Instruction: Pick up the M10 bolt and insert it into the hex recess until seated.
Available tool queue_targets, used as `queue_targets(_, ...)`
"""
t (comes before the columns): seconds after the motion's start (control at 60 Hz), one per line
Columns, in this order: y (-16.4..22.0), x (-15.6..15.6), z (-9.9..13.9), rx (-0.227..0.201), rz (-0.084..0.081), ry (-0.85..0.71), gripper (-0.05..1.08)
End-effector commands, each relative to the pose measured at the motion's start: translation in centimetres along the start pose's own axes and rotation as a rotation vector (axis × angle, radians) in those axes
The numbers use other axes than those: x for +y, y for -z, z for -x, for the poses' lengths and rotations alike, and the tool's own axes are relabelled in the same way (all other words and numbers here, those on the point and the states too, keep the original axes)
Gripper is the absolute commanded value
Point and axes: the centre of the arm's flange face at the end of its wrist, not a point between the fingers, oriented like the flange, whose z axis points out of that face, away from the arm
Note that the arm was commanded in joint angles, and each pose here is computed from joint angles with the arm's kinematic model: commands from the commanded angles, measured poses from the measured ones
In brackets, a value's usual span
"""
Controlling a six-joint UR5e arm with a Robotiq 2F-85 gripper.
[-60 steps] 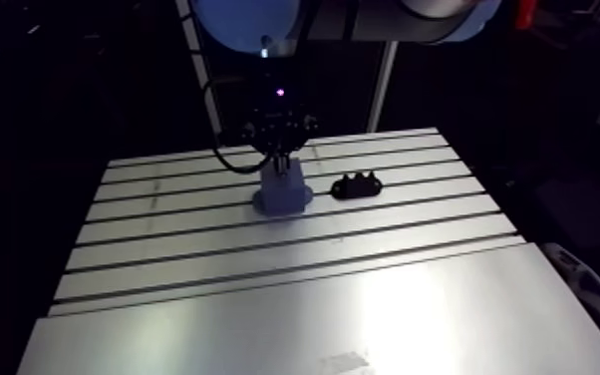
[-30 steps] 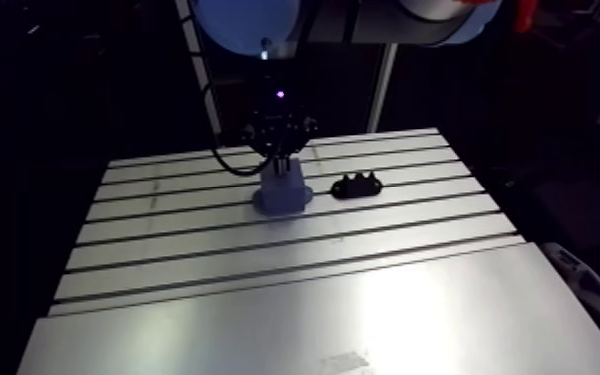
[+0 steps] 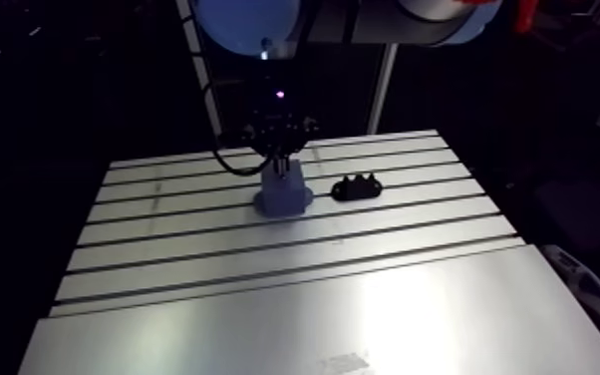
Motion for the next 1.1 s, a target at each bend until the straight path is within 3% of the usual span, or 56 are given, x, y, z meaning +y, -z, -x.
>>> queue_targets(0.017, 1.0, -0.1, -0.1, 0.014, 0.003, 0.003, 1.08)
queue_targets(0.15, 1.9, -0.2, -0.1, 0.025, 0.008, 0.004, 1.07)
queue_targets(0.233, 1.9, -0.3, 0.0, 0.016, 0.008, 0.01, 0.99)
queue_targets(0.433, 1.9, -0.4, 0.2, 0.004, 0.004, 0.015, 0.95)
queue_targets(0.45, 2.1, -0.4, 0.3, 0.005, 0.007, 0.016, 0.83)
queue_targets(0.467, 2.1, -0.4, 0.3, 0.005, 0.007, 0.016, 0.83)
queue_targets(0.483, 2.2, -0.5, 0.3, 0.005, 0.007, 0.016, 0.52)
queue_targets(0.5, 2.2, -0.5, 0.3, 0.005, 0.007, 0.016, 0.52)
queue_targets(0.517, 2.2, -0.4, 0.3, -0.002, 0.005, 0.015, 0.1)
queue_targets(0.533, 2.2, -0.4, 0.3, -0.002, 0.005, 0.015, 0.1)
queue_targets(0.55, 2.3, -0.3, 0.4, -0.012, 0.007, 0.015, 0.02)
queue_targets(0.917, 2.7, -0.4, 0.4, -0.012, 0.0, 0.012, 0.0)
queue_targets(1.033, 3.5, -0.4, 0.5, -0.006, 0.006, 0.008, 0.0)
queue_targets(1.1, 4.5, -0.5, 1.0, -0.021, 0.002, 0.005, 0.0)
